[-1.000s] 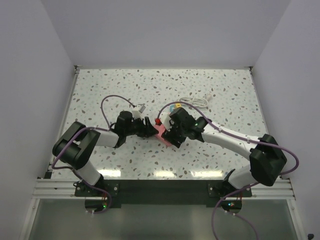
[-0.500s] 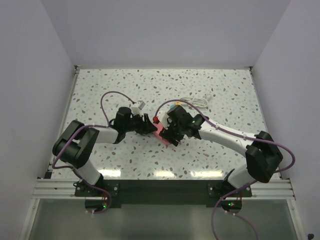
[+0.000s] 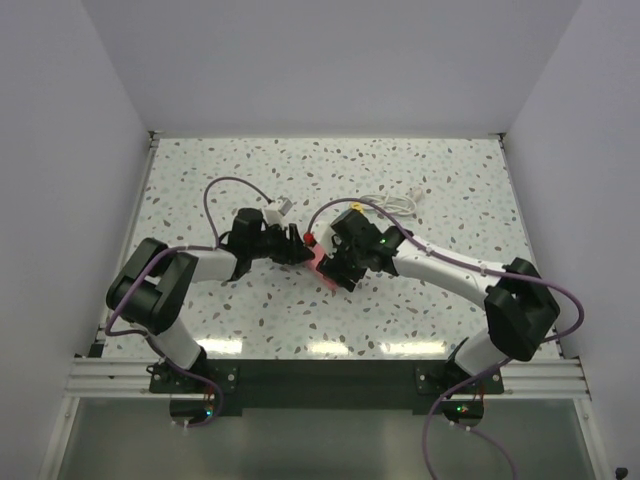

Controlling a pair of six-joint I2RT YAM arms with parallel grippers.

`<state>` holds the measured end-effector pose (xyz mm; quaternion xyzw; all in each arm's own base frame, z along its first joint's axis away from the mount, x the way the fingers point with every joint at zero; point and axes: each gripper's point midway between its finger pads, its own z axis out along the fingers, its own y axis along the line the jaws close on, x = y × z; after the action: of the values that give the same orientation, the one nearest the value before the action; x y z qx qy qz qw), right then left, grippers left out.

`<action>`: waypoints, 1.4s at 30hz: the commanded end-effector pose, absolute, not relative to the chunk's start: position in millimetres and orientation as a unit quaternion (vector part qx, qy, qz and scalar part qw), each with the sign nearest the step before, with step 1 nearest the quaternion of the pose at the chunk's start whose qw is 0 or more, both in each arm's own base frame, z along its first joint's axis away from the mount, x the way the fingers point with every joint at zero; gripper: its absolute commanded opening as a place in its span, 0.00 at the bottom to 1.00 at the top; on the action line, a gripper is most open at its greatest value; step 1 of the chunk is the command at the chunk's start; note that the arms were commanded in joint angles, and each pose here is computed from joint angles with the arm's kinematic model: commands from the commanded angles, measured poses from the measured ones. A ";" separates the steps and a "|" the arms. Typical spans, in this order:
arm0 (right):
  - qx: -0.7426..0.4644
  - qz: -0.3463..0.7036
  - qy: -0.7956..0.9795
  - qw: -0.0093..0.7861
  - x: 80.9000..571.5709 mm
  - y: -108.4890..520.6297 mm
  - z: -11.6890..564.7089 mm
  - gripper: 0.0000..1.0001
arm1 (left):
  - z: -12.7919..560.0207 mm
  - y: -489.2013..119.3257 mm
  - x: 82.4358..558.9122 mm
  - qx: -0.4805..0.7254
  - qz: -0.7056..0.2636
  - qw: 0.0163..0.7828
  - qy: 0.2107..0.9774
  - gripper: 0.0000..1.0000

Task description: Insert the plug

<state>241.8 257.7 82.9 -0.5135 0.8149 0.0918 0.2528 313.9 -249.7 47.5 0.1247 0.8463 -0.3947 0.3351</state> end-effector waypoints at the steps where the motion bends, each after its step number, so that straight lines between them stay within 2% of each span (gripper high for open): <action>1: -0.522 0.084 0.818 0.226 237.0 254.5 71.5 0.00 | 47.6 -246.0 325.3 0.153 -0.377 0.354 0.842 0.46; 8: -0.524 0.093 0.813 0.236 243.0 264.1 76.4 0.00 | 48.8 -245.6 325.9 0.153 -0.377 0.356 0.841 0.47; 34: -0.505 0.097 0.838 0.183 228.0 274.7 4.9 0.00 | 38.7 -226.6 341.9 0.126 -0.357 0.359 0.853 0.45; 42: -0.494 0.066 0.842 0.208 227.6 271.6 5.5 0.00 | 34.1 -210.7 348.3 0.103 -0.339 0.364 0.861 0.45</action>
<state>268.1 311.3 75.9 -0.4863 0.8018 0.1073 0.3302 341.5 -220.9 41.8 0.0898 0.8557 -0.3695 0.3511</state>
